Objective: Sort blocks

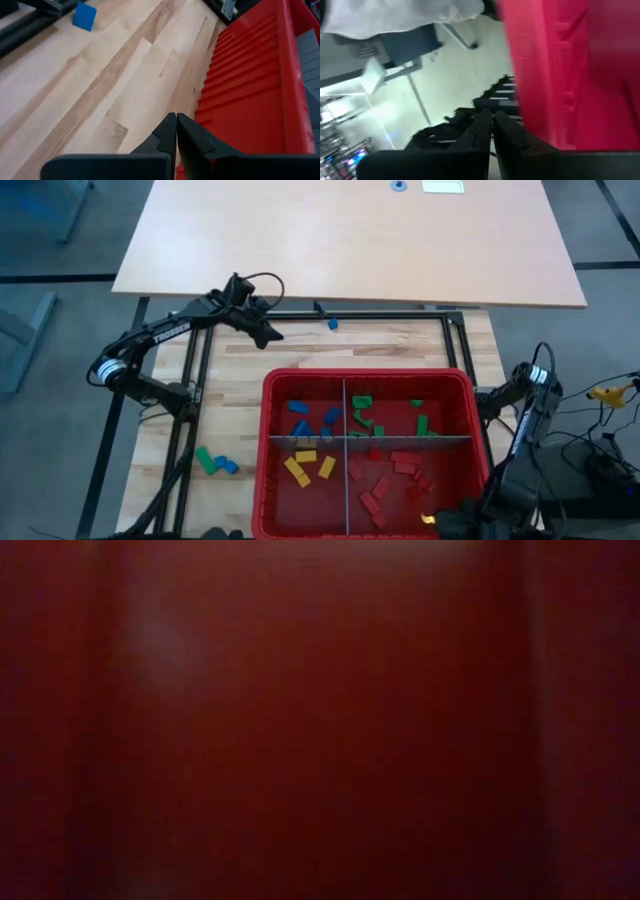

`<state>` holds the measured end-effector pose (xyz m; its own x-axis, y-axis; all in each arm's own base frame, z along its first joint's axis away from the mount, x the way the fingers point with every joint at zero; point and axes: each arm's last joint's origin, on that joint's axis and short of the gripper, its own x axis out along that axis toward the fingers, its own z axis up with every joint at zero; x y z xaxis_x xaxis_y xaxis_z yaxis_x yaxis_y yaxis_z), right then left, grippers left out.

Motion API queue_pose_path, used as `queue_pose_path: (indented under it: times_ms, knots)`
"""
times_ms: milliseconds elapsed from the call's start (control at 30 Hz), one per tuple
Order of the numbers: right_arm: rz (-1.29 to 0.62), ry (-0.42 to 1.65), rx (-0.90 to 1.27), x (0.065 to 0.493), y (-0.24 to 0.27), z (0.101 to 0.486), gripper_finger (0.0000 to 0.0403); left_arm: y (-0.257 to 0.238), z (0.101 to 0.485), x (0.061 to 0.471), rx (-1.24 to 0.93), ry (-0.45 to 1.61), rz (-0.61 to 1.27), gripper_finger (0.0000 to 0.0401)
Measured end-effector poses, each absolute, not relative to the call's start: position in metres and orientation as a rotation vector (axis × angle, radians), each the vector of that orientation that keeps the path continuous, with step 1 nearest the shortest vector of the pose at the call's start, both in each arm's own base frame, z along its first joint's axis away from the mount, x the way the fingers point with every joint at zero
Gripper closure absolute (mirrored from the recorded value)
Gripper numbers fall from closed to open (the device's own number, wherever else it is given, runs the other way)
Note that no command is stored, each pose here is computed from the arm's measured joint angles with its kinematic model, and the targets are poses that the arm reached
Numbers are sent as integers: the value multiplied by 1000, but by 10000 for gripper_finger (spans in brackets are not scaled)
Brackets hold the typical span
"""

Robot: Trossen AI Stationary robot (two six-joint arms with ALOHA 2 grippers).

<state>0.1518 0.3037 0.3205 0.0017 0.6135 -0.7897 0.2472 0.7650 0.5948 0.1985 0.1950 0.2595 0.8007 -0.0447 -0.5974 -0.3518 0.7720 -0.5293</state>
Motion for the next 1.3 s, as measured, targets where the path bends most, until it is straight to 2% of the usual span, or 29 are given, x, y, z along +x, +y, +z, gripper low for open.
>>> queue_pose_path:
  times_ms: [333, 633, 933, 1300]
  knots:
    - [21, 1716, 676, 150, 286, 306, 402, 193, 256, 201, -700, 651, 176, 401]
    - [-230, 1755, 647, 169, 249, 304, 403, 193, 255, 201, -708, 663, 176, 401]
    - [-538, 1507, 609, 183, 196, 312, 403, 187, 250, 196, -719, 733, 157, 401]
    - [-630, 1333, 737, 176, 137, 323, 403, 180, 251, 203, -729, 736, 106, 401]
